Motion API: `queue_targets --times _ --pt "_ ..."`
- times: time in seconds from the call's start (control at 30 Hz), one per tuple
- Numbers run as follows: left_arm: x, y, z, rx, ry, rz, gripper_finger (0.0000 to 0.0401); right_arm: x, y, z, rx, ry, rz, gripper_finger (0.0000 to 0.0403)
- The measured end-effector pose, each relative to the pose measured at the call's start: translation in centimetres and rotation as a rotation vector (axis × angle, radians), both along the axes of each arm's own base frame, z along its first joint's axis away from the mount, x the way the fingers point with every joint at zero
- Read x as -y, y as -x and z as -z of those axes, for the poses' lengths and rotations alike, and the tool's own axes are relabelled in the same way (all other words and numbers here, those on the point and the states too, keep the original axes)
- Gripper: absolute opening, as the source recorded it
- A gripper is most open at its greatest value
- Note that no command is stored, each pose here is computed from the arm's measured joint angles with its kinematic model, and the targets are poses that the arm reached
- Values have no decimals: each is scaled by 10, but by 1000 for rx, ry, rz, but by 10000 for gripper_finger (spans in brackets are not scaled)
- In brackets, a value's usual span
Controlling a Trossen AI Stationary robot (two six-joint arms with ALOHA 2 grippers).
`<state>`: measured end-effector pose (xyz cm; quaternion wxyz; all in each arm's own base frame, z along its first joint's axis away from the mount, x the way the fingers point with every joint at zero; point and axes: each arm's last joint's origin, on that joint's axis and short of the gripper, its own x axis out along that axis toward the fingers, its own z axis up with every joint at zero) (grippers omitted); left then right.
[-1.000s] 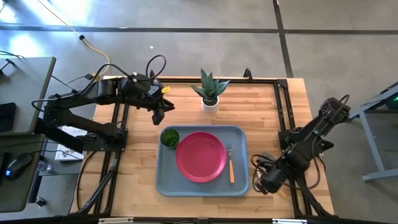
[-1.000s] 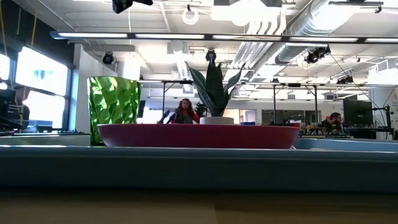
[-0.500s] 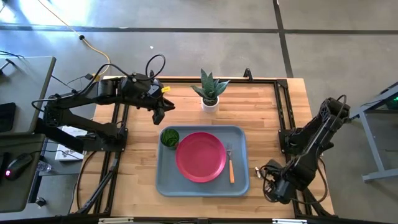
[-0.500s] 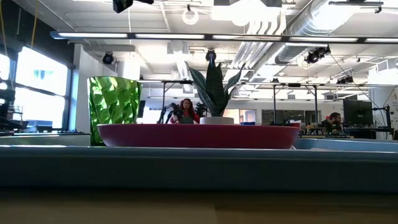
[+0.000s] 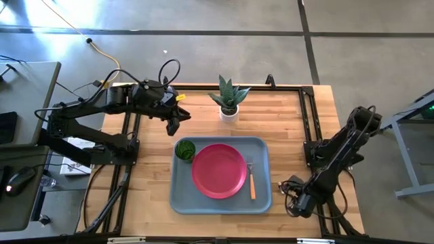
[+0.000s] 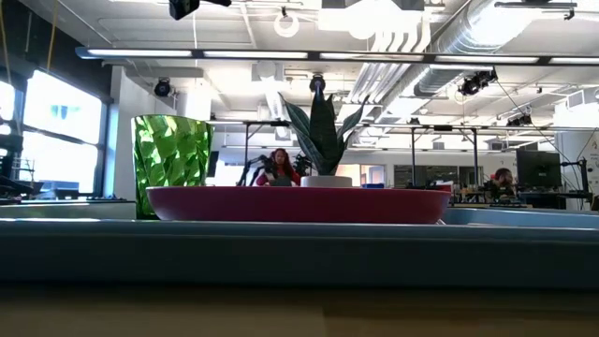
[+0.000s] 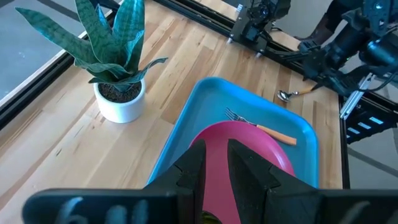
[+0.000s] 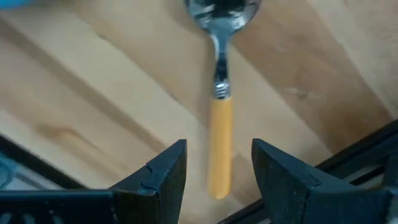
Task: Pick and place plate/cup/fork/spoon on tray
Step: Put the orange spoon on the light blue tray beside the orange fork
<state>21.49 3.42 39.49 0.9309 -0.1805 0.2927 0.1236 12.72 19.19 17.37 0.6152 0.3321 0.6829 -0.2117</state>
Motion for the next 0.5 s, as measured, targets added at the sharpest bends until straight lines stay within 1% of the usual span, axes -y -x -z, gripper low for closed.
queue_targets --times 0.1,0.23,0.37,0.5 --pt "0 0 0 0 0 0 58 3 2 6 -4 7 -13 170" --pt "0 0 0 2 14 -10 58 3 2 14 18 -24 -27 170" --pt "0 0 0 2 15 -11 58 8 5 20 4 -2 -24 170" --pt "0 0 0 2 17 -13 58 8 5 27 30 -29 -25 170"
